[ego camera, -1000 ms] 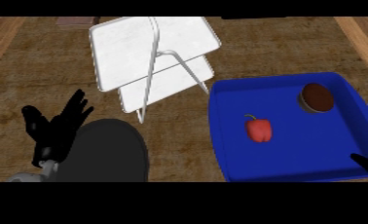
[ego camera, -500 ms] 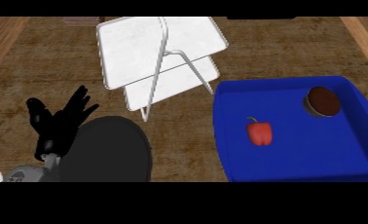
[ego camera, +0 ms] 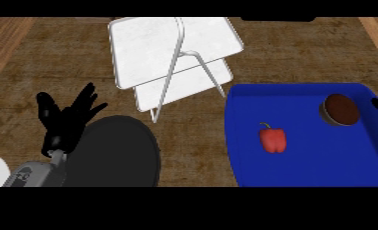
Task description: Pick the bell pepper from the tray and place it in the tiered shelf
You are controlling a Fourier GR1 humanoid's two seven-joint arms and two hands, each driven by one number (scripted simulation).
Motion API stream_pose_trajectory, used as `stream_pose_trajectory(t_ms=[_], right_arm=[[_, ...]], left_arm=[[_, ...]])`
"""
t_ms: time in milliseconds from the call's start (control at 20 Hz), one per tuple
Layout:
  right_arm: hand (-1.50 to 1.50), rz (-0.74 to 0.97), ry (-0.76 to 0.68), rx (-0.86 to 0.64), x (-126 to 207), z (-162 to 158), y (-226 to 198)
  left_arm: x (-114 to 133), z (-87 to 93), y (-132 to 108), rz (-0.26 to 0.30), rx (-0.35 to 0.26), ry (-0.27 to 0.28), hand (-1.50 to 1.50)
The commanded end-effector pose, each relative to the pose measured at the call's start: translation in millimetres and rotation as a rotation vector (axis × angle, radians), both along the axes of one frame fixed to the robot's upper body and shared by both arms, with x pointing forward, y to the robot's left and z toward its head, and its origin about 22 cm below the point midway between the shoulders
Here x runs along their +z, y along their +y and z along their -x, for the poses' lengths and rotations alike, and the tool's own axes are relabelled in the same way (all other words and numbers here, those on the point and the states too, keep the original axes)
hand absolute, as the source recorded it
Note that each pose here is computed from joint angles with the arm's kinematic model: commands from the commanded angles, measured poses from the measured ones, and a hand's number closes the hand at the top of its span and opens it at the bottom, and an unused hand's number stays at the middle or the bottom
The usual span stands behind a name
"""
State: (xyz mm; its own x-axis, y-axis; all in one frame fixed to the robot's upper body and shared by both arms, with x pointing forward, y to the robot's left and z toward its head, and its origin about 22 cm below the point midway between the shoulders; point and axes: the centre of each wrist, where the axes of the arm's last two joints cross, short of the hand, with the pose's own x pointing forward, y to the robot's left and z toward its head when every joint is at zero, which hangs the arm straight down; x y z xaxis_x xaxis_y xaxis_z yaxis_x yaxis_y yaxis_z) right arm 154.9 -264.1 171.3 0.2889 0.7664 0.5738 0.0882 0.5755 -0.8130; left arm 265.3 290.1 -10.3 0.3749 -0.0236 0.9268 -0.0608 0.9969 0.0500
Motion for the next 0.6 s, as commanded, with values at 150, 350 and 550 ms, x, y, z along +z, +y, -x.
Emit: stream_pose_trajectory(t_ms=[150, 350, 550], right_arm=[[-1.50, 0.098, 0.092, -0.105, -1, -37, 43], [-1.50, 0.155, 0.165, -0.086, -29, -49, 61], [-1.50, 0.185, 0.209, -0.081, -46, -47, 84]], left_arm=[[-18, 10.4, -12, 0.004, -0.011, 0.063, 0.00], [-17, 18.5, 13, -0.012, 0.021, 0.073, 0.00], [-18, 3.3, -1, 0.006, 0.020, 0.065, 0.00]])
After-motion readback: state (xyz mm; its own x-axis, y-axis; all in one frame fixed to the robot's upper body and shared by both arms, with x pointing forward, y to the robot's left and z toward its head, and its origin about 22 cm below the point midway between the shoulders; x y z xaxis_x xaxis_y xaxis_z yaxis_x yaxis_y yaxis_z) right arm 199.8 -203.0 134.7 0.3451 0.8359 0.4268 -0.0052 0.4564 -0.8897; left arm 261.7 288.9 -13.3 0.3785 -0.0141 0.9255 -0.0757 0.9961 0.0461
